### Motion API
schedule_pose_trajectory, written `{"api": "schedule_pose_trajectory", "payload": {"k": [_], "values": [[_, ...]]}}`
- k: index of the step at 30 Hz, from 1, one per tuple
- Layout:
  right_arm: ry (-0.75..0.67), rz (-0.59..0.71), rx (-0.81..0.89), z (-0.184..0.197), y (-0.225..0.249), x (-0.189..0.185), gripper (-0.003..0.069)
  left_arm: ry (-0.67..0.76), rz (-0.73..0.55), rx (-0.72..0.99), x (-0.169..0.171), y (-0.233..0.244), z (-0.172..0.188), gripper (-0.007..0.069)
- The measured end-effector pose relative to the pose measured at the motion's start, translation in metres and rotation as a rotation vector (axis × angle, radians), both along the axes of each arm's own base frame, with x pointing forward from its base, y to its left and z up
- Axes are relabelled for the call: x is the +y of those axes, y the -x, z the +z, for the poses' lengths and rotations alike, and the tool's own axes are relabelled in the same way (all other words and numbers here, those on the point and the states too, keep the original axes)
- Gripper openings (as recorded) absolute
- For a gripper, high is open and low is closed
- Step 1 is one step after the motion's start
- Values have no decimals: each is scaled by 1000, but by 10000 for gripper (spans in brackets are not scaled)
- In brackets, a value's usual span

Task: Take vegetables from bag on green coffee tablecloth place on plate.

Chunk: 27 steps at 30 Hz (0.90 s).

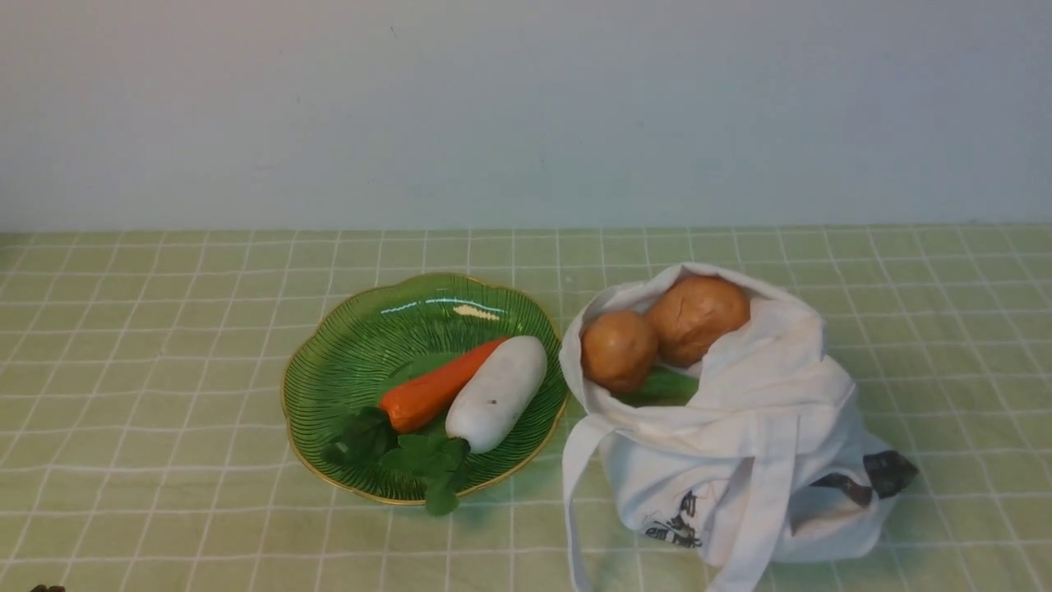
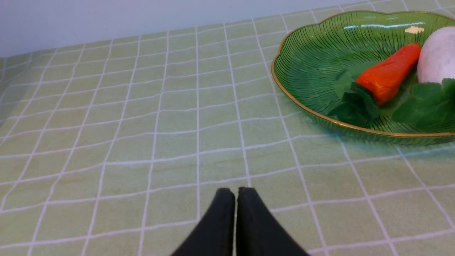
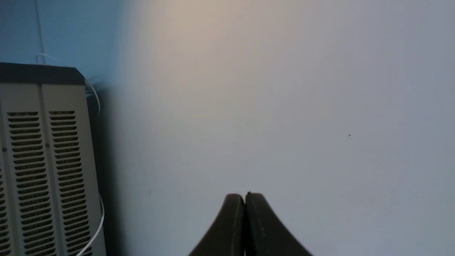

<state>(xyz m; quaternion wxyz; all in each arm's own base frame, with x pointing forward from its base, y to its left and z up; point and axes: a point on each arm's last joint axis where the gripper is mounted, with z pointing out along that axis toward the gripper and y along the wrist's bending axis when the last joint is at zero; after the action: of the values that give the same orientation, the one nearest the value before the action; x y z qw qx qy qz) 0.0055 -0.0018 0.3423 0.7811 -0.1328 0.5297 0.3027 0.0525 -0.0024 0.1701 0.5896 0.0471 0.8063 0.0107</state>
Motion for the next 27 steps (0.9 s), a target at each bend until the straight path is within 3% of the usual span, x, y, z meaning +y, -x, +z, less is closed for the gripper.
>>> {"api": "schedule_pose_trajectory", "payload": {"k": [6, 20, 26, 27], "values": [[67, -19, -85, -6, -2, 5, -13, 0, 0, 0, 0, 0, 0, -5], [219, -14, -34, -47, -17, 21, -15, 0, 0, 0, 0, 0, 0, -5], [413, -216, 139, -108, -38, 24, -15, 0, 0, 0, 0, 0, 0, -5], [446, -297, 217, -129, -44, 22, -15, 0, 0, 0, 0, 0, 0, -5]]}}
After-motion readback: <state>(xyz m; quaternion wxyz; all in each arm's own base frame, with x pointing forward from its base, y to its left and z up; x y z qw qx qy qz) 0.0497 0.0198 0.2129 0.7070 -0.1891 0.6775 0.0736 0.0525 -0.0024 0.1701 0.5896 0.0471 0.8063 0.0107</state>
